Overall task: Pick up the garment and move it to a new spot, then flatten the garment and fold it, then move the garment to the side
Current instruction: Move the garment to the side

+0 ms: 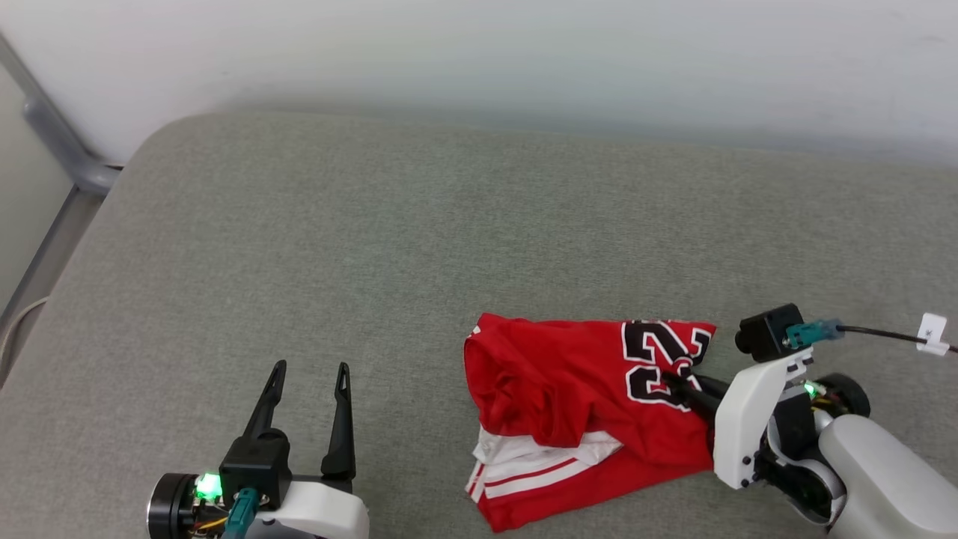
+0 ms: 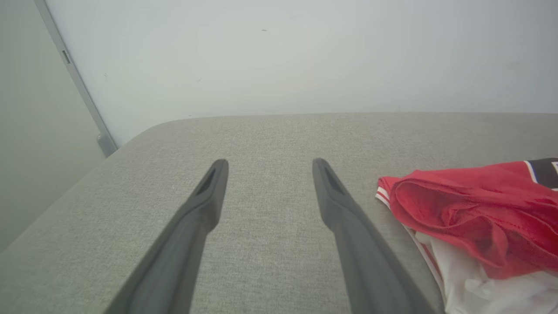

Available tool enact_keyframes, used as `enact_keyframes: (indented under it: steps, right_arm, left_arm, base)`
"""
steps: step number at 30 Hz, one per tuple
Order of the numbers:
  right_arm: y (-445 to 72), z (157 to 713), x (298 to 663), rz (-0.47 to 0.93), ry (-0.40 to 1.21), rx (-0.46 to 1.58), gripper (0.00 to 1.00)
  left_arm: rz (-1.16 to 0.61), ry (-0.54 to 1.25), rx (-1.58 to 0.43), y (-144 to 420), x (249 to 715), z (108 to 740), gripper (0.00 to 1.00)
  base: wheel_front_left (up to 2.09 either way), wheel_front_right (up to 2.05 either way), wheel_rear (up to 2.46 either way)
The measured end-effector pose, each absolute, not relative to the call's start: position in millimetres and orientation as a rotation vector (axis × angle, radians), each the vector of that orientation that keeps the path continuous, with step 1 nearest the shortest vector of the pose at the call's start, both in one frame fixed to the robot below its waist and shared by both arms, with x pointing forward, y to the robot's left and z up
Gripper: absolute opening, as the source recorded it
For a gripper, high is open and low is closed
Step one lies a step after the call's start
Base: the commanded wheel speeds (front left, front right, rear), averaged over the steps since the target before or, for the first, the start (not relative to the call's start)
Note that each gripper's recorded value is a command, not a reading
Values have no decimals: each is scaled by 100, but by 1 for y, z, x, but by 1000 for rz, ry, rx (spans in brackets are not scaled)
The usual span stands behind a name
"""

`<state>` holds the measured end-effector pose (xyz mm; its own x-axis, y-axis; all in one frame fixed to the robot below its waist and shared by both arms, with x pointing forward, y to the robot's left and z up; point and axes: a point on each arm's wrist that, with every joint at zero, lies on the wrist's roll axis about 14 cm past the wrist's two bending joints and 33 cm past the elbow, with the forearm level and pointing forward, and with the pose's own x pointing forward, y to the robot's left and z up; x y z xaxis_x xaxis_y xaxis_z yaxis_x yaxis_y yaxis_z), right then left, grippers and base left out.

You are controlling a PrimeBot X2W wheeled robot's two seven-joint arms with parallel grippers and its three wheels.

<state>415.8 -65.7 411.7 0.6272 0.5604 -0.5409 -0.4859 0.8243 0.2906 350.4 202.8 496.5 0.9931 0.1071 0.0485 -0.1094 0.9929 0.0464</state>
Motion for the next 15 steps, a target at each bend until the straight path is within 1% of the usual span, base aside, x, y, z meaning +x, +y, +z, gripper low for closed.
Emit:
enact_keyframes:
  steps: [7, 15]
  right_arm:
    - [-98, 442, 424, 597, 534, -55, 0]
    - [-159, 472, 428, 485, 467, -146, 0]
  left_arm:
    - [70, -54, 42, 191, 355, 498, 100]
    - [-29, -60, 28, 157, 374, 497, 100]
  base:
    - [0, 0, 0]
    - [0, 0, 0]
